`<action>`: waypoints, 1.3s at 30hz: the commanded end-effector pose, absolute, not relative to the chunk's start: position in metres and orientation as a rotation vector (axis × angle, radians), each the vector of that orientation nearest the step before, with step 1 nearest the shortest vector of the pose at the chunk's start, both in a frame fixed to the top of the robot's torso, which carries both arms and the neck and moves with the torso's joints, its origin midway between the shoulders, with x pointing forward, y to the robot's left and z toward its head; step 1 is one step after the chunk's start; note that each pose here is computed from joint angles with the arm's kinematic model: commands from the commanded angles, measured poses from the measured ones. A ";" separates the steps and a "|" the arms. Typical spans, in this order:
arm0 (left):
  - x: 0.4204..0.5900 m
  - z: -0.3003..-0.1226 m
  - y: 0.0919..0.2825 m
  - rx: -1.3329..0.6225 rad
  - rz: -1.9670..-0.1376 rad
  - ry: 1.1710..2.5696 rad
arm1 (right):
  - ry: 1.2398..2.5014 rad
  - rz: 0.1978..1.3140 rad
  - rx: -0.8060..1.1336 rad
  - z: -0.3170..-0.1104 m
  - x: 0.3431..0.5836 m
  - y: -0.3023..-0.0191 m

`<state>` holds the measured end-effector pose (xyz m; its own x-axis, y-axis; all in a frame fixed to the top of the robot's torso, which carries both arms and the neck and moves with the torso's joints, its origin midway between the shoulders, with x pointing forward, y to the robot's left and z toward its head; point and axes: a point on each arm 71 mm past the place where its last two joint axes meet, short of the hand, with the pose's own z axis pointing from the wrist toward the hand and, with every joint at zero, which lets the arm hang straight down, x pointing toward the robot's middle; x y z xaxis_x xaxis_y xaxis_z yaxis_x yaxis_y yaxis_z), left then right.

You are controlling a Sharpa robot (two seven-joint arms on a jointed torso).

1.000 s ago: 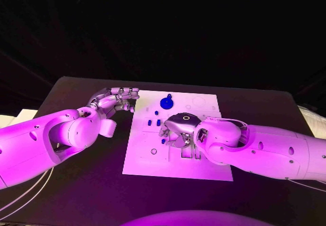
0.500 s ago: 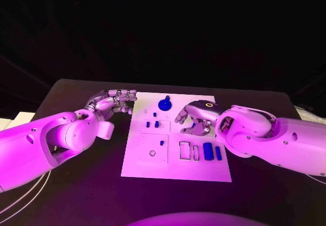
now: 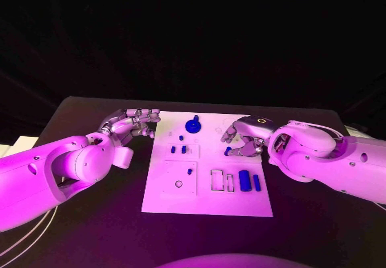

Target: Assemble the parts on the task board

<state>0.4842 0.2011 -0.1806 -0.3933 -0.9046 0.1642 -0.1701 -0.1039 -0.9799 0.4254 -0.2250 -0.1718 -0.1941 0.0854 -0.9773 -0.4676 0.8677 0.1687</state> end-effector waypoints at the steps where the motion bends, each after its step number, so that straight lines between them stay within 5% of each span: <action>1: 0.484 -0.179 0.198 -1.178 -1.578 1.571 | 1.726 0.477 -0.353 -0.176 0.425 -0.224; 26: 0.483 -0.180 0.198 -1.178 -1.580 1.576 | 1.776 0.413 -0.392 -0.195 0.432 -0.222; 39: 0.483 -0.180 0.199 -1.179 -1.580 1.578 | 1.634 0.516 -0.337 -0.183 0.431 -0.220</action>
